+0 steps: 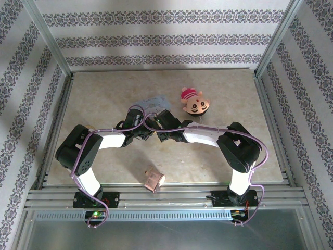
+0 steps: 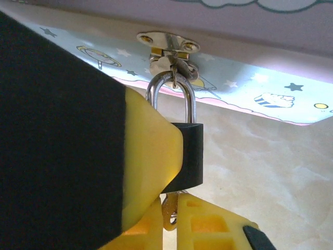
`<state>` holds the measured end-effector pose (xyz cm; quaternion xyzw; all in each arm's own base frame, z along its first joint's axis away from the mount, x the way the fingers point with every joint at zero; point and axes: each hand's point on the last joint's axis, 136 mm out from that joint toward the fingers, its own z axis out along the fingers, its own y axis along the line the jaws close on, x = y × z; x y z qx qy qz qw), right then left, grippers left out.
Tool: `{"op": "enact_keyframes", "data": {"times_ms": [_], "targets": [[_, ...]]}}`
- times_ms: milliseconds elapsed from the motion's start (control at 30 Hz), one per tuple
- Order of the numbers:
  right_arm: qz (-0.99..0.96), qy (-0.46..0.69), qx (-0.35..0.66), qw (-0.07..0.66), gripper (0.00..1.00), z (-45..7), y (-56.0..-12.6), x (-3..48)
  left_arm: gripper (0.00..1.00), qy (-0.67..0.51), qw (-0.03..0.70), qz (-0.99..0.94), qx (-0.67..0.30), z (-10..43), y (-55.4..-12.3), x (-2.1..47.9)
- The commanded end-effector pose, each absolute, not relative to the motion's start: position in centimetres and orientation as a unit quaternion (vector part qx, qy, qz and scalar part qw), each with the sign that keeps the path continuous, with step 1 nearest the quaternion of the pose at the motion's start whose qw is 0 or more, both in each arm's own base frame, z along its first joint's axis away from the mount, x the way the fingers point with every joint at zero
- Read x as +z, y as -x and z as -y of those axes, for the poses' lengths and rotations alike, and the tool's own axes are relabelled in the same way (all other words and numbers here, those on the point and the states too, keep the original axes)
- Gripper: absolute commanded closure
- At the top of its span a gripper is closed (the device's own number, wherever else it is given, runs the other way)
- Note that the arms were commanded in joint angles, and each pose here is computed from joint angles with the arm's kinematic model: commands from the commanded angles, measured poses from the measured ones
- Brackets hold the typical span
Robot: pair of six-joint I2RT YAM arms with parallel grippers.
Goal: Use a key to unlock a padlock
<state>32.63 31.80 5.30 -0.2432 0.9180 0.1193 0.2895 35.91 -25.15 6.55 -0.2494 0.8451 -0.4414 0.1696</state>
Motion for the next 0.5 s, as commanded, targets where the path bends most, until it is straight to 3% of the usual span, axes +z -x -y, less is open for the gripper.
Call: {"op": "enact_keyframes", "data": {"times_ms": [0, 467], "targets": [[-0.915, 0.236, 0.124, 0.304, 0.93, -32.28, -33.30, 5.99, 1.00, 0.271, 0.106, -0.847, -0.445, 25.27, -34.04, 4.60], [-0.914, 0.199, 0.213, 0.283, 1.00, -31.90, -33.78, 6.44, 1.00, 0.270, 0.105, -0.847, -0.446, 25.19, -33.77, 4.49]]}}
